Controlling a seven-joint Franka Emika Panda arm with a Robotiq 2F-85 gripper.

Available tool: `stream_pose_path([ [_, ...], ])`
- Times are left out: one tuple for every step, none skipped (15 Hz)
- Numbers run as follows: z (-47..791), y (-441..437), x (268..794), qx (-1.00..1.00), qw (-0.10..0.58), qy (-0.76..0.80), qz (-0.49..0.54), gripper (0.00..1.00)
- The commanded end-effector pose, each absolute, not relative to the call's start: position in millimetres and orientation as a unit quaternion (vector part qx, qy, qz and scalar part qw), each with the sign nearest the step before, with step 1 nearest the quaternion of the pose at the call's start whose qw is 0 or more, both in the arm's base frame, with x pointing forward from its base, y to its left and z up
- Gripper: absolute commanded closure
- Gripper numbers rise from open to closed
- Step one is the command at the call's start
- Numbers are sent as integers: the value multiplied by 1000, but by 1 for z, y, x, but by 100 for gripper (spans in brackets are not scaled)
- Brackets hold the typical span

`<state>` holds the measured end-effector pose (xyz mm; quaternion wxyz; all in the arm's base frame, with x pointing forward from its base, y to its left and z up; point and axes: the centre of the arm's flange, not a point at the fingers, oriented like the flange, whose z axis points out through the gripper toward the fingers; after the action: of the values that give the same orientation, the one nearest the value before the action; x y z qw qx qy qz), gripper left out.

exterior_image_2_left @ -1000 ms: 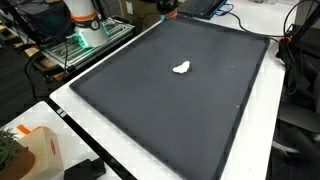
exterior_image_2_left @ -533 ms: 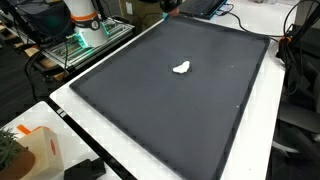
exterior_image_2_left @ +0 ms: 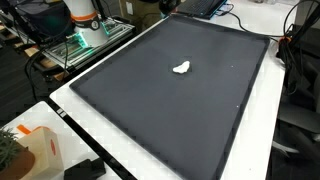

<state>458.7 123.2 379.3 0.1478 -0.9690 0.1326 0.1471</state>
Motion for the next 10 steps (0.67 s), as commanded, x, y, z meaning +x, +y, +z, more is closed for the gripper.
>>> stream_pose_path([
  [382,120,455,-967,156,129,155,65],
  [382,119,455,-967,158,130,154,66],
  [383,119,455,-966,161,127,157,66],
  [383,119,454,-966,162,127,158,66],
  [382,119,454,-966,161,127,159,66],
  [382,119,455,-965,163,129,160,66],
  [382,118,455,-965,163,129,162,16],
  [382,119,455,-965,163,129,162,14],
  [382,118,455,-965,163,128,161,8],
  [382,118,455,-965,162,129,161,24],
])
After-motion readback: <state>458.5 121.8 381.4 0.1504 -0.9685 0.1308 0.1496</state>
